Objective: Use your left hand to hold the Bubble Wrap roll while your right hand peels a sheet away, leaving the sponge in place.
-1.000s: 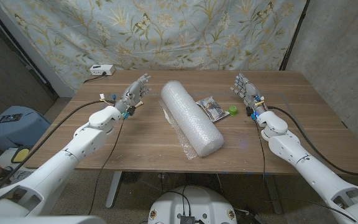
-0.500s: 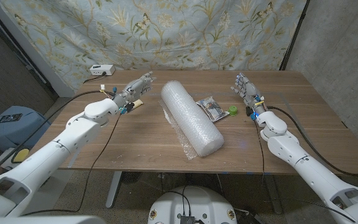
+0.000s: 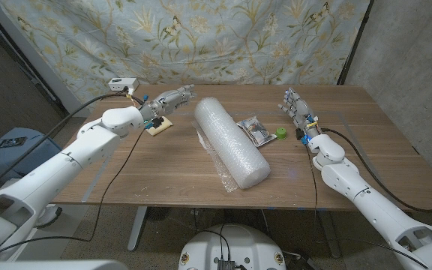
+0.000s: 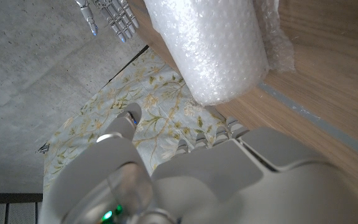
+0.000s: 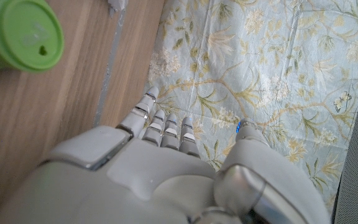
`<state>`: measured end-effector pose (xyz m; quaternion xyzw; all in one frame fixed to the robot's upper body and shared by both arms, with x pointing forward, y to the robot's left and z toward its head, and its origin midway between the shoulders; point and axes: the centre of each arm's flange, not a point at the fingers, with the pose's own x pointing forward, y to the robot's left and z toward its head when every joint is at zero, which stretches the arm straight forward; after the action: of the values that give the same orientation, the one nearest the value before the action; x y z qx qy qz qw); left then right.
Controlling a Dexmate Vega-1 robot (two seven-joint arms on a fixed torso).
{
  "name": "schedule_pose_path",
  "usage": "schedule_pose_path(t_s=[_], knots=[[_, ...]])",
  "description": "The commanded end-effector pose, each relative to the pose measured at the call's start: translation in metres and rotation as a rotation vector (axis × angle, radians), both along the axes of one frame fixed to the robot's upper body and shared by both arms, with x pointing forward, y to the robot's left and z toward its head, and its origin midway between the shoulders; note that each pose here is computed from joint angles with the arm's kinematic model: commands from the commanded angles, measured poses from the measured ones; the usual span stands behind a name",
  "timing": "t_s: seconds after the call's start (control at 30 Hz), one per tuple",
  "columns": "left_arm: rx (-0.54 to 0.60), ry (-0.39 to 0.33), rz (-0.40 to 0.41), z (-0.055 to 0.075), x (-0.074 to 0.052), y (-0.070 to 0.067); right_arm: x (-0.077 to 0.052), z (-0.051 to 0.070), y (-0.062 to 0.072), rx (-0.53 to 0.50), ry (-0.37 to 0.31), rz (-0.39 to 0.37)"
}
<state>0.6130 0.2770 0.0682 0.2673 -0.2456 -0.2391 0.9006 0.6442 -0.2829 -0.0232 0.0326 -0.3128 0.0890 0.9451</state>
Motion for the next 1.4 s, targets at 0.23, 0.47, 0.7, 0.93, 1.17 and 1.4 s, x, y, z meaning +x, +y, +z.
schedule_pose_path(t_s=[0.23, 0.47, 0.7, 0.93, 1.17, 1.4], knots=[[0.208, -0.029, -0.046, 0.025, 0.002, -0.022, -0.005, -0.004, -0.003, 0.009, -0.001, -0.013], [0.288, -0.039, -0.066, 0.035, 0.002, -0.032, -0.006, -0.004, -0.006, 0.017, -0.003, -0.02], [0.39, -0.046, -0.112, 0.049, 0.005, -0.048, -0.007, -0.005, -0.008, 0.024, -0.002, -0.027], [0.472, -0.044, -0.15, 0.06, 0.006, -0.059, -0.007, -0.005, -0.01, 0.03, -0.003, -0.037], [0.577, -0.039, -0.18, 0.071, 0.007, -0.067, -0.006, -0.004, -0.01, 0.029, -0.001, -0.044], [0.65, -0.052, -0.189, 0.083, 0.007, -0.072, -0.005, -0.005, -0.01, 0.035, 0.003, -0.051]])
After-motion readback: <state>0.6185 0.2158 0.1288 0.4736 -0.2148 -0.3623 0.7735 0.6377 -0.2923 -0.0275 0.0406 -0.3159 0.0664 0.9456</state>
